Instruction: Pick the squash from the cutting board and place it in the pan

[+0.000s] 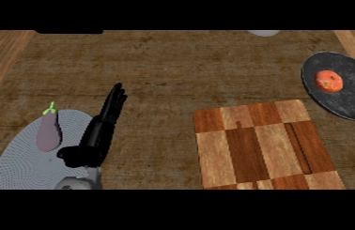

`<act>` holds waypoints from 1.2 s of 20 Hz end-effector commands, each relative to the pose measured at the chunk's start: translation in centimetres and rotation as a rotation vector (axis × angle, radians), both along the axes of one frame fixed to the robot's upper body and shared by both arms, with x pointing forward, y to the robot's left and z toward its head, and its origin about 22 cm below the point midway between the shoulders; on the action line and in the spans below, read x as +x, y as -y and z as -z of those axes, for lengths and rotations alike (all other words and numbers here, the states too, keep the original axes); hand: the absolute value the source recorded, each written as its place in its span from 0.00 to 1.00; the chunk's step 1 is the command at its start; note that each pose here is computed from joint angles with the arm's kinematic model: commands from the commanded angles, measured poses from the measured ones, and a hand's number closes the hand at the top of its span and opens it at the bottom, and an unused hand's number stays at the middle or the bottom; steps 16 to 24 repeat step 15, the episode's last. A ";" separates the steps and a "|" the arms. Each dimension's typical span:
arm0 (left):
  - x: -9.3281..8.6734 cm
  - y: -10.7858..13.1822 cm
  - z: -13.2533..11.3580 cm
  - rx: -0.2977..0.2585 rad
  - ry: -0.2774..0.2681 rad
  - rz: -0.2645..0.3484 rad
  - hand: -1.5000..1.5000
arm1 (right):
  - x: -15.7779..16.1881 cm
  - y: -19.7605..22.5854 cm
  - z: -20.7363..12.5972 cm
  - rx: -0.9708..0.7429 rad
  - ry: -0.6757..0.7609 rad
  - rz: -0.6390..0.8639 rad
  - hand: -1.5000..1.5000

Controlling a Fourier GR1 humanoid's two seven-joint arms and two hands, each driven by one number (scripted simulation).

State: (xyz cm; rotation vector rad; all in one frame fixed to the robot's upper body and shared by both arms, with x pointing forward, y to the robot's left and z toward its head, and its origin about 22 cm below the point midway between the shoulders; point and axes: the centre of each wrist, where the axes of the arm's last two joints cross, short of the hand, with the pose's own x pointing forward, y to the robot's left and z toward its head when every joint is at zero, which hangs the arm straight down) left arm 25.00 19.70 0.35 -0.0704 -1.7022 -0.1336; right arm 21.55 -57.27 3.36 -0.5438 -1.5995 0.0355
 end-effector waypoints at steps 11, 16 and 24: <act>-1.3 0.6 -0.9 0.001 -0.001 0.006 0.50 | -0.5 -0.3 1.0 -0.071 0.010 -0.019 0.00; -1.7 0.3 -0.1 -0.017 0.008 0.011 0.50 | -0.6 0.0 0.4 -0.172 0.006 0.000 0.00; -1.7 0.3 -0.1 -0.017 0.008 0.011 0.50 | -0.6 0.0 0.4 -0.172 0.006 0.000 0.00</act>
